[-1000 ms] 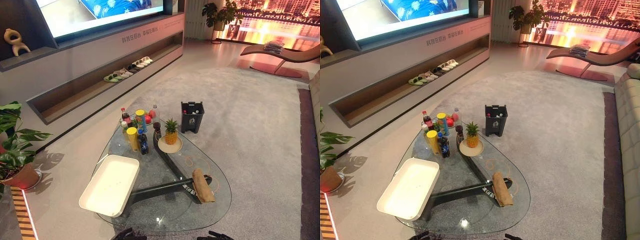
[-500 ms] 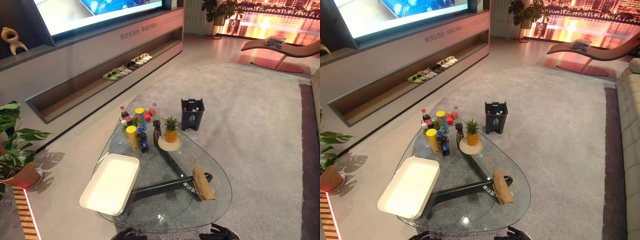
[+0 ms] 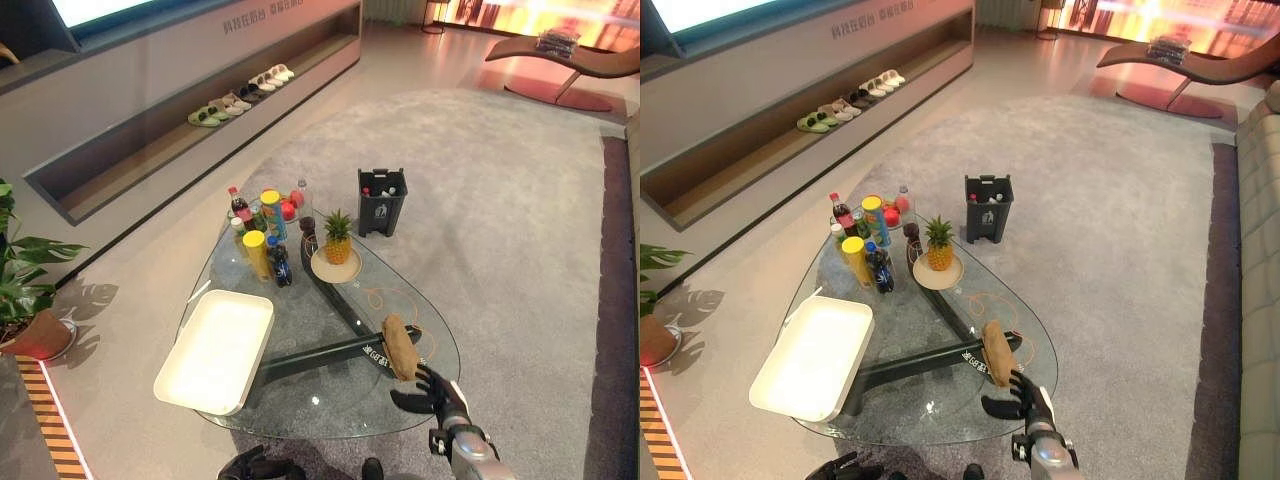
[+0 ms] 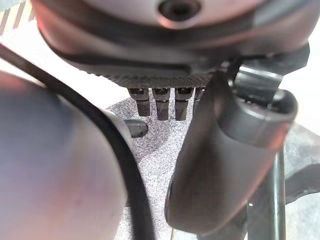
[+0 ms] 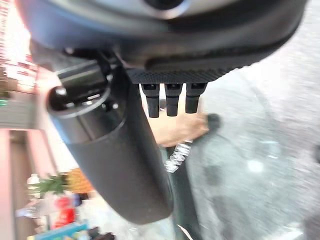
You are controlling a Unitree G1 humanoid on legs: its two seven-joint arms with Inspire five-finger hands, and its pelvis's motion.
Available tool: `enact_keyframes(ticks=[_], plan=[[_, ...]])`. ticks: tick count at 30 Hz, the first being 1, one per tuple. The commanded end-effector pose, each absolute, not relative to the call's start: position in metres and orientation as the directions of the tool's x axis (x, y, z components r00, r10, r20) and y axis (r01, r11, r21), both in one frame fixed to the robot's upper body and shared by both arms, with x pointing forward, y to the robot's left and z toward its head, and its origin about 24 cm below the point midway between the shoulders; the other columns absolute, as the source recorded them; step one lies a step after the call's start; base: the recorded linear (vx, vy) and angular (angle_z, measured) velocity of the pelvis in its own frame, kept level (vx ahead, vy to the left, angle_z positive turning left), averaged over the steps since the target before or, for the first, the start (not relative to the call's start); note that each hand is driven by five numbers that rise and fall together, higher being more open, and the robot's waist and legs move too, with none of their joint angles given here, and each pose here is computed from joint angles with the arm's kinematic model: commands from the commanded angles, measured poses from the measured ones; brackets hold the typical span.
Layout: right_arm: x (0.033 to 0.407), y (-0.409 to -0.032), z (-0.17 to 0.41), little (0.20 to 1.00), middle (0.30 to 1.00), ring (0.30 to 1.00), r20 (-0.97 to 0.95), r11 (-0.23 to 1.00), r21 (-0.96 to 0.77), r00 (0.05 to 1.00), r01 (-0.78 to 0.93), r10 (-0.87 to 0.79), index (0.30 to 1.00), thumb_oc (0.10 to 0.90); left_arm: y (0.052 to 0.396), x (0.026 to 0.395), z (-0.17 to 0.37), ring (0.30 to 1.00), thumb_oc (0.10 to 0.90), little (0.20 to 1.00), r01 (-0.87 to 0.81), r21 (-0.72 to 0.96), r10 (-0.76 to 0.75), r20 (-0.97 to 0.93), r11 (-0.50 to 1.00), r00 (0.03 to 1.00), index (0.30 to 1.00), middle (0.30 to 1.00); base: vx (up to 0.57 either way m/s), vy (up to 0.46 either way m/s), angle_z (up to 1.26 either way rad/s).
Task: Wipe the table with a cloth and put it in the basket.
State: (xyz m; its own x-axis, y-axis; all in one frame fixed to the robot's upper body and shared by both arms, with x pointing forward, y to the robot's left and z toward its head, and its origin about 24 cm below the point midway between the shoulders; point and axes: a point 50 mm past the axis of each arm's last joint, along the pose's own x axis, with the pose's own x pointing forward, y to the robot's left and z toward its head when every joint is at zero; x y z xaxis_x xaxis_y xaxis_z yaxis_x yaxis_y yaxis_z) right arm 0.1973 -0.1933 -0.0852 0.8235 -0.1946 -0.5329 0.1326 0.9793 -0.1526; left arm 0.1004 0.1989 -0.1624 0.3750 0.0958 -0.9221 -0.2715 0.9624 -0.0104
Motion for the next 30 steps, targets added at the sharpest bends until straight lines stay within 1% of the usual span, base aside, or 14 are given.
enact_keyframes(ticks=[1, 4, 5, 6, 7, 11, 19, 30], plan=[[0.235, -0.197, -0.039, 0.900, 0.900, 0.900, -0.283, 0.955, -0.210, 0.923, 0.208, -0.263, 0.900, 0.800, 0.196, 0.128, -0.155, 0.900, 0.800, 0.900, -0.310, -0.025, 0.120, -0.891, 0.951, 0.439, 0.900, 0.900, -0.14, 0.044, -0.02], [0.254, -0.198, -0.010, 0.900, 0.900, 0.900, -0.129, 0.935, -0.227, 0.943, 0.272, -0.305, 0.900, 0.800, 0.190, 0.149, -0.148, 0.900, 0.800, 0.900, -0.313, -0.043, 0.126, -0.857, 0.949, 0.499, 0.900, 0.900, -0.24, 0.075, -0.03], [0.262, -0.199, 0.006, 0.900, 0.900, 0.900, -0.049, 0.920, -0.236, 0.942, 0.313, -0.333, 0.900, 0.800, 0.186, 0.160, -0.144, 0.900, 0.800, 0.900, -0.318, -0.055, 0.126, -0.844, 0.946, 0.522, 0.900, 0.900, -0.19, 0.071, -0.04], [0.264, -0.199, 0.010, 0.900, 0.900, 0.900, -0.033, 0.918, -0.235, 0.942, 0.318, -0.335, 0.900, 0.800, 0.185, 0.162, -0.143, 0.900, 0.800, 0.900, -0.320, -0.058, 0.127, -0.840, 0.945, 0.527, 0.900, 0.900, -0.22, 0.092, -0.02], [0.272, -0.199, 0.026, 0.900, 0.900, 0.900, 0.045, 0.907, -0.237, 0.937, 0.348, -0.347, 0.900, 0.800, 0.182, 0.173, -0.138, 0.900, 0.800, 0.900, -0.327, -0.073, 0.129, -0.823, 0.942, 0.553, 0.900, 0.900, -0.16, 0.070, 0.00], [0.290, -0.198, 0.060, 0.900, 0.900, 0.900, 0.200, 0.874, -0.246, 0.904, 0.420, -0.378, 0.900, 0.800, 0.173, 0.198, -0.126, 0.900, 0.800, 0.900, -0.333, -0.097, 0.132, -0.788, 0.938, 0.601, 0.900, 0.900, -0.15, 0.078, 0.01], [0.314, -0.197, 0.102, 0.900, 0.900, 0.900, 0.352, 0.808, -0.262, 0.832, 0.527, -0.429, 0.900, 0.800, 0.158, 0.230, -0.109, 0.900, 0.800, 0.900, -0.343, -0.153, 0.119, -0.746, 0.927, 0.655, 0.900, 0.900, -0.07, 0.090, -0.02], [0.334, -0.183, 0.149, 0.900, 0.900, 0.900, 0.476, 0.794, -0.229, 0.776, 0.563, -0.413, 0.900, 0.800, 0.148, 0.259, -0.091, 0.900, 0.800, 0.900, -0.341, -0.221, 0.098, -0.694, 0.914, 0.713, 0.900, 0.900, 0.00, 0.058, -0.01]])
